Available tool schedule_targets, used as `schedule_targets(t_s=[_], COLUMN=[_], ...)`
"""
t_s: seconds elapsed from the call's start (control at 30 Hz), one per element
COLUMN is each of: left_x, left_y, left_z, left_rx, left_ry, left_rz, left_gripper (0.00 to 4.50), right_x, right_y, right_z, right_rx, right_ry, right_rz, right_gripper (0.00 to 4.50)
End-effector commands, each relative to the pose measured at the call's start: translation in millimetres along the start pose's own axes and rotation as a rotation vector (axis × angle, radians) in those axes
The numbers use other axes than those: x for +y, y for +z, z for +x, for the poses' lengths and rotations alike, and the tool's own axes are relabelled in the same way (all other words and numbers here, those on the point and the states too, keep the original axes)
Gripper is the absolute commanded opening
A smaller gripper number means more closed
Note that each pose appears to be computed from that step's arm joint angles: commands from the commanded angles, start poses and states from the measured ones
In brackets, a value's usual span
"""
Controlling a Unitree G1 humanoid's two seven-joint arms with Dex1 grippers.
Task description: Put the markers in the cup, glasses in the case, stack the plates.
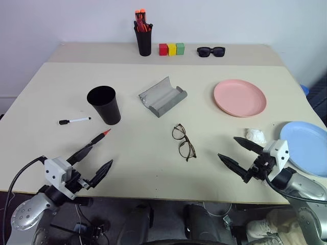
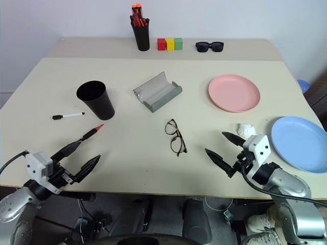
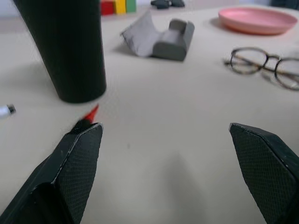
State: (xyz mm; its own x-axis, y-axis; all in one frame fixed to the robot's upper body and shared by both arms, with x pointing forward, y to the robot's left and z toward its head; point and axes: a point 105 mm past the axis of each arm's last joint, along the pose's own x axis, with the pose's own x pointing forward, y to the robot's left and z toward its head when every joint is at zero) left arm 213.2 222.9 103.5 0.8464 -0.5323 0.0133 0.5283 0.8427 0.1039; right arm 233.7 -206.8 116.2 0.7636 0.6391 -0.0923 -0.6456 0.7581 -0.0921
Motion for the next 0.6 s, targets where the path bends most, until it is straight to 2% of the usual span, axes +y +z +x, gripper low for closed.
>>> schedule_targets(t_s=[0.03,0.37,0.53,0.6], left_x=[-1,-2,-3,5], left_y=[10,15,15,24], left_z=[4,2,2,7], left_rx=[-0.023,-0.023,-0.027,-0.06], left_ry=[0.011,0.011,0.023,0.077], left_rz=[0.013,0.007,0.009,-0.003], left_gripper=[4.5,4.5,4.5,4.5], right_x=[5,13,6,1], right_y=[2,7,9,14], right_z=[1,0,3,8], right_rx=[-0.019,-0.008,-0.027,-0.042], right_ry=[0.003,0.027,-0.016,-0.029], right_rz=[0.001,-0.003,-0.023,-0.036], right_gripper=[4.35,4.35,4.35,4.35])
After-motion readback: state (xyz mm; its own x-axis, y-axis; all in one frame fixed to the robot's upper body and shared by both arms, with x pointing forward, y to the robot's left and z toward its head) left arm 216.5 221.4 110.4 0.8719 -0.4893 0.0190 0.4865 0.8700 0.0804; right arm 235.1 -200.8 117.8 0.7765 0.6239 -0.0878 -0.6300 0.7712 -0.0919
